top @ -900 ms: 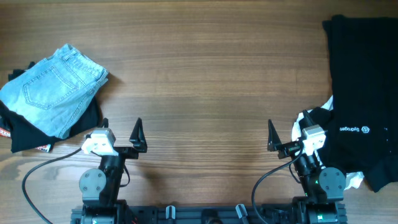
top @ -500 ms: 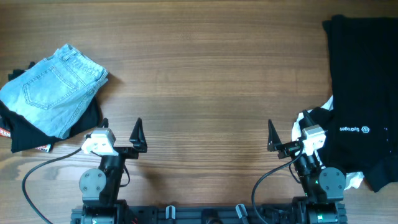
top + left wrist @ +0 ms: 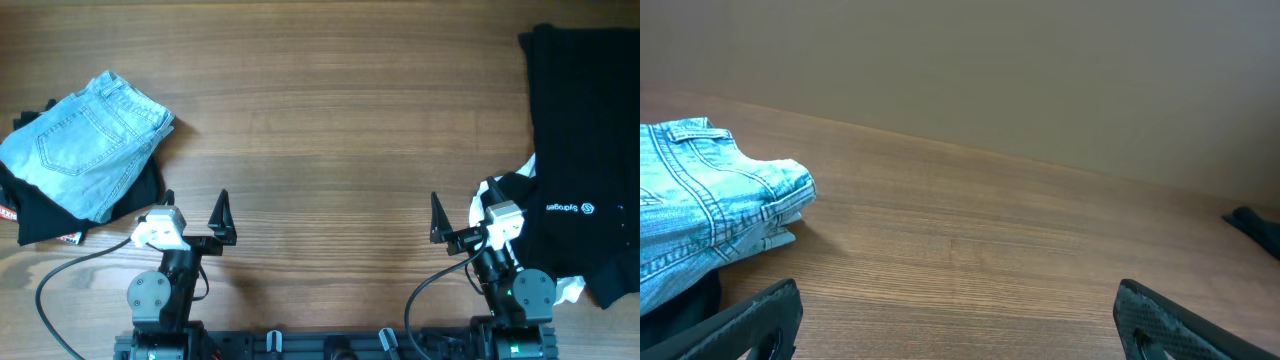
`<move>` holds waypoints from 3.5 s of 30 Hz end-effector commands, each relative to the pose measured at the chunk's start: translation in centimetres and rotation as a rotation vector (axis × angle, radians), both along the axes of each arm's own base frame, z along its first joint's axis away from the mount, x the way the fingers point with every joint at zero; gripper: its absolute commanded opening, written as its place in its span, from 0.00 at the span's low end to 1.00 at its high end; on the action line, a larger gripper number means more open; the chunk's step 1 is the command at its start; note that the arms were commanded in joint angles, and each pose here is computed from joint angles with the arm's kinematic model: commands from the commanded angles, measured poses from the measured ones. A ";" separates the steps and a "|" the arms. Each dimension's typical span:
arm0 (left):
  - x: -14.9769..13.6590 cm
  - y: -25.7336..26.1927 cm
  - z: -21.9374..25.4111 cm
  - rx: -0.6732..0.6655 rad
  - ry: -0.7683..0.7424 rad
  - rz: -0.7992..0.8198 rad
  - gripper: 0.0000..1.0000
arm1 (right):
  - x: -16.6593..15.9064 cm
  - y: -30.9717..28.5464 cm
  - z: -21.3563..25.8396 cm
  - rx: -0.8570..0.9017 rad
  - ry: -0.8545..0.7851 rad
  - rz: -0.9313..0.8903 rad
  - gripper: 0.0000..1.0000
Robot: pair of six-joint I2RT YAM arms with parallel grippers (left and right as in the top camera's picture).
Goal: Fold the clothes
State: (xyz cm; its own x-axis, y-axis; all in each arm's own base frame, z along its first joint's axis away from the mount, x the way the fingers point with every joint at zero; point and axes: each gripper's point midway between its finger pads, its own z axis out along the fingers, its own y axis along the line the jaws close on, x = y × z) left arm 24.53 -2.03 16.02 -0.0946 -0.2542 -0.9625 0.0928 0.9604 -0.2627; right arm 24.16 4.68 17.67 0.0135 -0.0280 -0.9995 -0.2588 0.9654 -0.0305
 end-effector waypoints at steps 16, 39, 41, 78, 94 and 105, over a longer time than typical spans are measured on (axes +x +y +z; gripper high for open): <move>0.0 -0.3 -0.3 0.020 0.003 -0.013 1.00 | 0.0 0.0 0.1 -0.059 -0.022 -0.001 1.00; 4.4 -0.8 -0.1 -0.009 0.639 -0.039 1.00 | 7.8 -5.0 -2.3 -0.039 0.799 -0.278 1.00; 4.4 -0.8 -0.8 -0.009 0.663 -0.038 1.00 | 7.6 -7.5 -4.4 -0.048 0.872 -0.430 0.96; 4.6 -0.8 -0.7 -0.009 0.658 -0.038 1.00 | 10.9 -10.1 2.3 -0.035 0.850 -0.487 0.04; 4.6 -0.8 -0.7 -0.009 0.658 -0.038 1.00 | 10.8 16.4 3.7 0.092 0.985 0.464 0.08; 7.3 -1.4 3.2 -0.017 0.462 -0.069 1.00 | 17.1 18.7 0.4 -0.016 0.817 0.172 1.00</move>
